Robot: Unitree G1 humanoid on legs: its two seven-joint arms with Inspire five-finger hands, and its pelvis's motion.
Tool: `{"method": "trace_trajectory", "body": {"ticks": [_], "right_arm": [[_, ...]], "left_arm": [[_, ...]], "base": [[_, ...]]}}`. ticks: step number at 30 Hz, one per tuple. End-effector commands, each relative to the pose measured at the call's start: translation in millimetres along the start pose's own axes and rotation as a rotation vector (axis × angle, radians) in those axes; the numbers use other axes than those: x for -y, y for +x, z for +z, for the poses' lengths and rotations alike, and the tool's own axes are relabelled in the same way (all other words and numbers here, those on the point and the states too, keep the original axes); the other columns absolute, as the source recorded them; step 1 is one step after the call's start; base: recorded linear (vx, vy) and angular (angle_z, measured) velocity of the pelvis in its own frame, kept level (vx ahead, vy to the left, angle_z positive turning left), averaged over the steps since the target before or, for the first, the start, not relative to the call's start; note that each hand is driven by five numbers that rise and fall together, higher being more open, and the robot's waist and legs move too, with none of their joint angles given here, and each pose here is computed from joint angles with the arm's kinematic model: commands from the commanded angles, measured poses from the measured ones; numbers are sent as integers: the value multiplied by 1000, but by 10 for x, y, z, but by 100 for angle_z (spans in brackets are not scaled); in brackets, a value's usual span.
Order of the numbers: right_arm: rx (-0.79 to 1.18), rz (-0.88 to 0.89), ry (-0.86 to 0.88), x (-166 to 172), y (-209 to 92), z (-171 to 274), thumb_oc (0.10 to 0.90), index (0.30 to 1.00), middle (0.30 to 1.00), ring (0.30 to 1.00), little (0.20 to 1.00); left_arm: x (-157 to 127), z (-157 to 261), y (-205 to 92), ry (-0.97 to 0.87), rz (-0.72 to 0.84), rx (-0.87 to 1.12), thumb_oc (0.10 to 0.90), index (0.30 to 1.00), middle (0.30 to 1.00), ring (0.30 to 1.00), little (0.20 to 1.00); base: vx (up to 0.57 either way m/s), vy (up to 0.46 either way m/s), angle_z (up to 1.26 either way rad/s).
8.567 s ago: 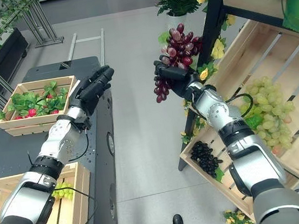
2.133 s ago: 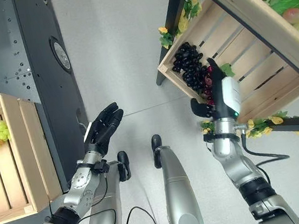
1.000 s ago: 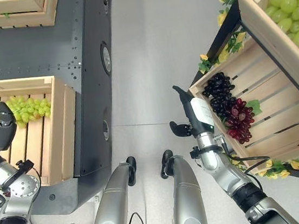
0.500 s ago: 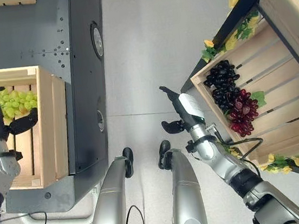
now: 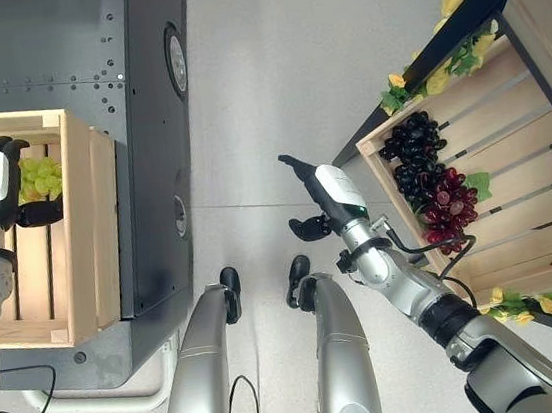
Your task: Pick up the fruits from the basket on one side to the basket on the other side
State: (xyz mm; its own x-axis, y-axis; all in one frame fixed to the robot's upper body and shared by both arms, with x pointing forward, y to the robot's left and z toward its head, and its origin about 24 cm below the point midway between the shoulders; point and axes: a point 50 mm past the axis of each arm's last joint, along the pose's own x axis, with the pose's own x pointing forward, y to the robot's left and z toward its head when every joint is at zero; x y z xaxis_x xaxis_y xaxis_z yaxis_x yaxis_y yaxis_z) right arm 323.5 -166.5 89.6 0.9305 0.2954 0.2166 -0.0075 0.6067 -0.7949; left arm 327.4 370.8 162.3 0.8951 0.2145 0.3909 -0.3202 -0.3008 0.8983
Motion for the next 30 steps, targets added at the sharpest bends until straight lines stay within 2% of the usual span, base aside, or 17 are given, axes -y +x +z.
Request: {"method": "trace_trajectory", "body": {"ticks": [1, 7, 16, 21, 30], "right_arm": [[159, -81, 85, 198, 94, 278, 800, 900, 900, 900, 900], [148, -70, 107, 179, 82, 262, 800, 900, 900, 900, 900], [154, -86, 130, 135, 103, 302, 800, 900, 900, 900, 900], [156, -96, 135, 145, 131, 323, 800, 900, 900, 900, 900], [146, -99, 149, 128, 126, 302, 800, 900, 900, 900, 900]], "left_arm": [[-433, -511, 115, 134, 96, -136, 800, 900, 900, 900, 900], [-520, -762, 74, 187, 118, -274, 800, 900, 900, 900, 900], [-722, -815, 183, 297, 152, -312, 800, 900, 900, 900, 900], [-796, -765, 252, 299, 167, -275, 800, 900, 900, 900, 900], [-946, -411, 433, 282, 246, -33, 800, 900, 900, 900, 900]], "base": [[-3, -10, 6], [-3, -4, 3], [-3, -24, 3], [-9, -8, 2], [-1, -1, 0]]}}
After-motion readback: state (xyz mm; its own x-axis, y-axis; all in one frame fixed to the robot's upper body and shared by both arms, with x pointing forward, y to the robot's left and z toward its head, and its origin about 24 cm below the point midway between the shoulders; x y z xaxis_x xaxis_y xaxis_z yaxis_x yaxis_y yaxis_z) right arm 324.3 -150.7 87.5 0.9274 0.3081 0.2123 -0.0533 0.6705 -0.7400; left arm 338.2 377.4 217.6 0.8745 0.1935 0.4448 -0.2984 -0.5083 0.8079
